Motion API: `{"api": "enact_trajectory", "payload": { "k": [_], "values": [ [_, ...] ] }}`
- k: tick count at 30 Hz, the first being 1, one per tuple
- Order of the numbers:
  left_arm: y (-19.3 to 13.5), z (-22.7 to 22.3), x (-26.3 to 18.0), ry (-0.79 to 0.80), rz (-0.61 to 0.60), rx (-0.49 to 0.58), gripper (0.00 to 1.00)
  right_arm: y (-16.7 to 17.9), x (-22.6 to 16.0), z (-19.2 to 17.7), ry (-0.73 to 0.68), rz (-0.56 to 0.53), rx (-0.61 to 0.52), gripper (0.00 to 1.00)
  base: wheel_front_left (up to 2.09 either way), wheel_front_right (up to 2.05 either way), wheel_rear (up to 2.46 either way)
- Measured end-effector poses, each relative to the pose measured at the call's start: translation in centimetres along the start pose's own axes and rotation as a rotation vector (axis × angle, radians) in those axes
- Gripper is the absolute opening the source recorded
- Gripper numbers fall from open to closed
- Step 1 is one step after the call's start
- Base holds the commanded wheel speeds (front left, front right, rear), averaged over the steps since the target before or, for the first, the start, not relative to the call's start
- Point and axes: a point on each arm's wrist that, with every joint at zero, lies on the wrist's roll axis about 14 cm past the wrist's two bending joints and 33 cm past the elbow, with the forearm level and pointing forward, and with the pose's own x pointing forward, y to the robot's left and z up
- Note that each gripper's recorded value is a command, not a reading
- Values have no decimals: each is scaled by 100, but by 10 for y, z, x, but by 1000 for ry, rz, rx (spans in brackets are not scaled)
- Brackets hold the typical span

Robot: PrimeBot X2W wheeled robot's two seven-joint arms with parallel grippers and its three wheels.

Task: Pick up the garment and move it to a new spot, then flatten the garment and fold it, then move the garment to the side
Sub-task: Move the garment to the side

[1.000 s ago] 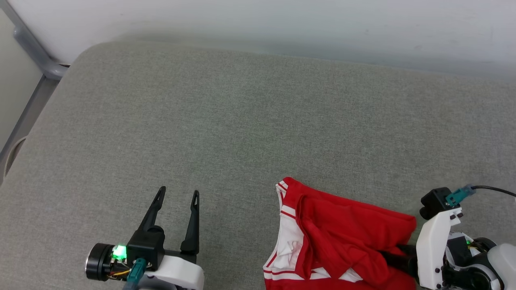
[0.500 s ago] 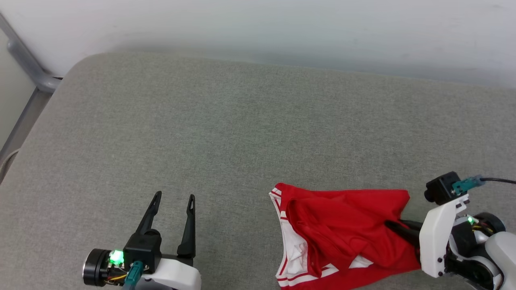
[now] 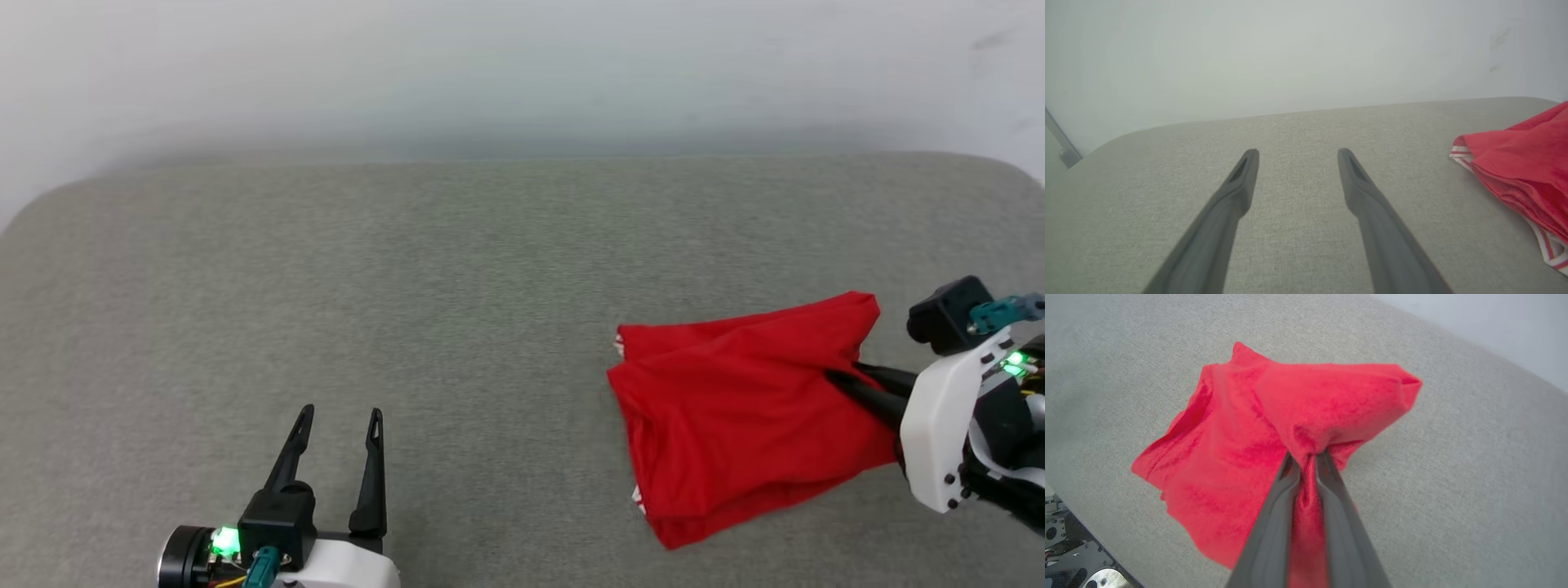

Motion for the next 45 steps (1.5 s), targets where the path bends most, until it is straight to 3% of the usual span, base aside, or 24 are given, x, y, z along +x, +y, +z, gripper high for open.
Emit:
{"api": "enact_trajectory", "payload": {
  "k": [9,16,29,36,37,38,39,45],
  "values": [
    [-29,-1,29,-13,-96,-5,100,-57,-34,5,-22,-166,12,0,0,0,0],
    [-42,-14,53,0,-140,-1,100,-129,-40,-14,69,-342,50,0,0,0,0],
    [-37,-47,88,38,-138,2,100,-243,-51,-68,304,-631,67,0,0,0,0],
    [-31,-56,95,45,-122,9,100,-271,-47,-81,329,-715,102,0,0,0,0],
    [-29,-55,96,44,-117,11,100,-271,-44,-83,327,-715,112,8,0,0,0],
    [-28,-55,96,42,-115,13,100,-270,-42,-85,322,-716,117,40,0,0,0],
    [-28,-53,95,39,-111,14,100,-270,-41,-85,317,-719,115,100,0,0,0],
    [-25,-40,85,25,-94,16,100,-273,-56,-63,189,-772,96,100,0,0,0]
  ]
}}
